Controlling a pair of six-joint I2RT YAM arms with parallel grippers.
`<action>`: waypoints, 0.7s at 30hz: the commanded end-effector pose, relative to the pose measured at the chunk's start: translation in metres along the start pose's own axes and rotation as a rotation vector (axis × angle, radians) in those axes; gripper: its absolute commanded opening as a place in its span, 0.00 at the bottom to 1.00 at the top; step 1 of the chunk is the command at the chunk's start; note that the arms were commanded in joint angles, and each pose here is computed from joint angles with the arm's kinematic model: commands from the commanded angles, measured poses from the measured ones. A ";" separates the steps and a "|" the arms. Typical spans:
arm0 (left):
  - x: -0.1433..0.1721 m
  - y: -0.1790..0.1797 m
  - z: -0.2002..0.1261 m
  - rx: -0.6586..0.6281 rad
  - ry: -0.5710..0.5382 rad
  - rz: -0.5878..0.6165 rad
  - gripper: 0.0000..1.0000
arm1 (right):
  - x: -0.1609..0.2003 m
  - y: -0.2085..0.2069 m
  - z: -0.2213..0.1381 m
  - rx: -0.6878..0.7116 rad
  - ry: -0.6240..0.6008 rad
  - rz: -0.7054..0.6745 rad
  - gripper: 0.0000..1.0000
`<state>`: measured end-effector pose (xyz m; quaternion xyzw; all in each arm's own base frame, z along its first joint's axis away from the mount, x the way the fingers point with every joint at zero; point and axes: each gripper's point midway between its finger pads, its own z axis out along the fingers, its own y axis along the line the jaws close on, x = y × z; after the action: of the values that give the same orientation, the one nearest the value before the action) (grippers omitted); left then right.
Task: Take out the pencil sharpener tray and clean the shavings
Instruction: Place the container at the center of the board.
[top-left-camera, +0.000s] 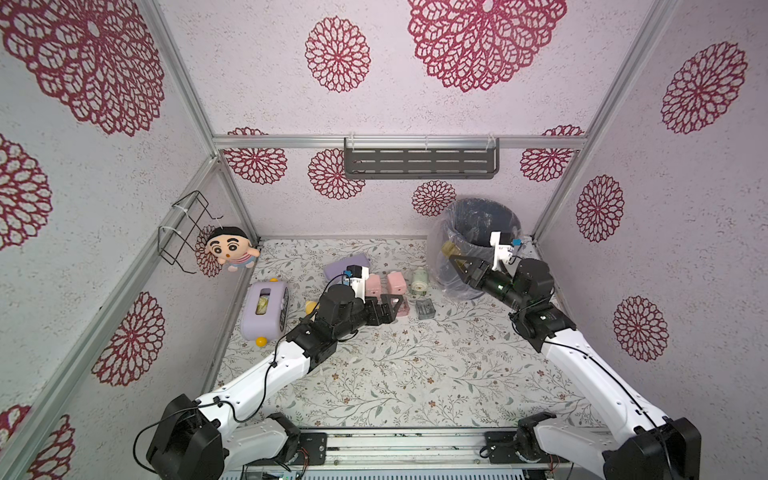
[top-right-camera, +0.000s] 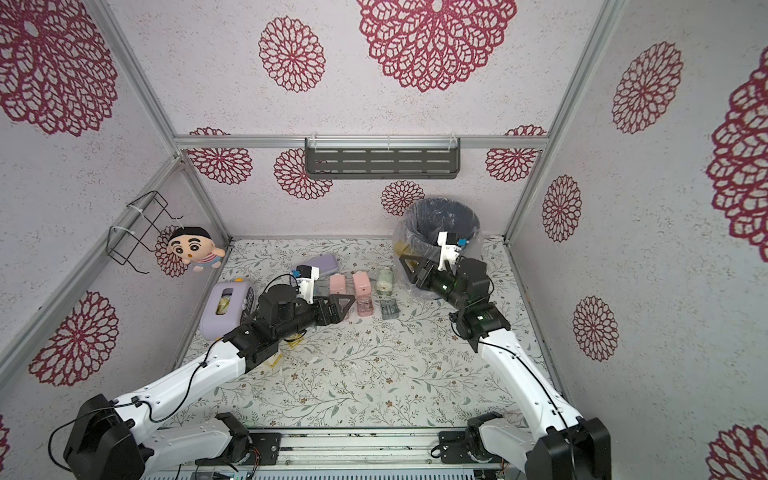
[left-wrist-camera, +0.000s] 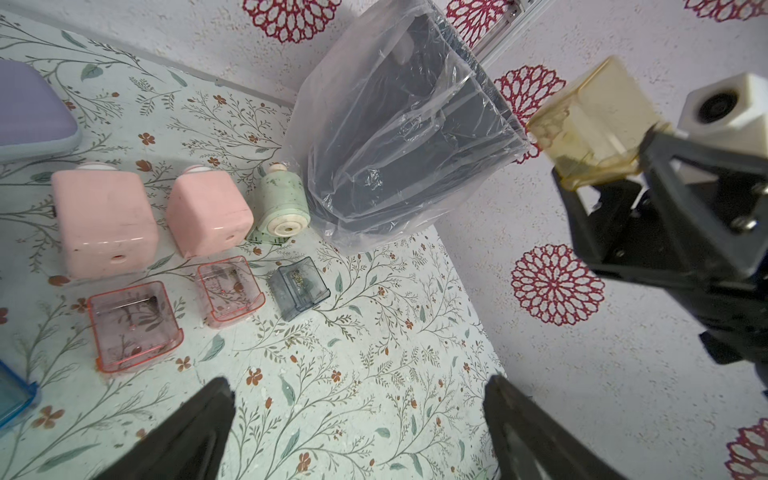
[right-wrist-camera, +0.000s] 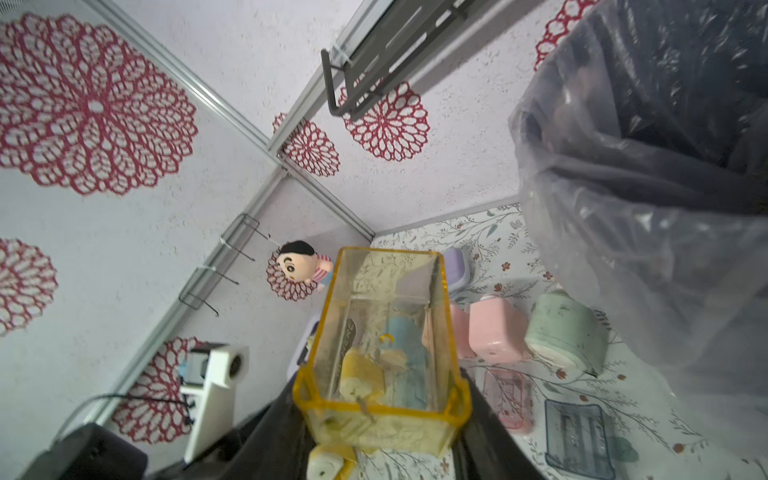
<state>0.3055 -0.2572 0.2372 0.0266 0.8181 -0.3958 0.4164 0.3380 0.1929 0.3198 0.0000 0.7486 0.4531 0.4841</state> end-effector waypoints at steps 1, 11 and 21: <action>0.006 0.004 -0.002 -0.018 -0.001 -0.015 0.97 | 0.027 -0.002 -0.002 -0.024 0.032 -0.169 0.33; -0.001 0.047 -0.028 -0.252 -0.063 -0.002 0.97 | 0.118 -0.014 0.005 -0.072 0.155 -0.293 0.34; -0.011 0.100 -0.068 -0.419 -0.130 -0.105 0.97 | 0.227 0.007 0.034 -0.196 0.317 -0.399 0.34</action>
<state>0.3075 -0.1658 0.2176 -0.0917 0.8477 -0.2658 0.4497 0.2450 0.2948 0.1406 -0.2251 0.7930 0.4072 0.3934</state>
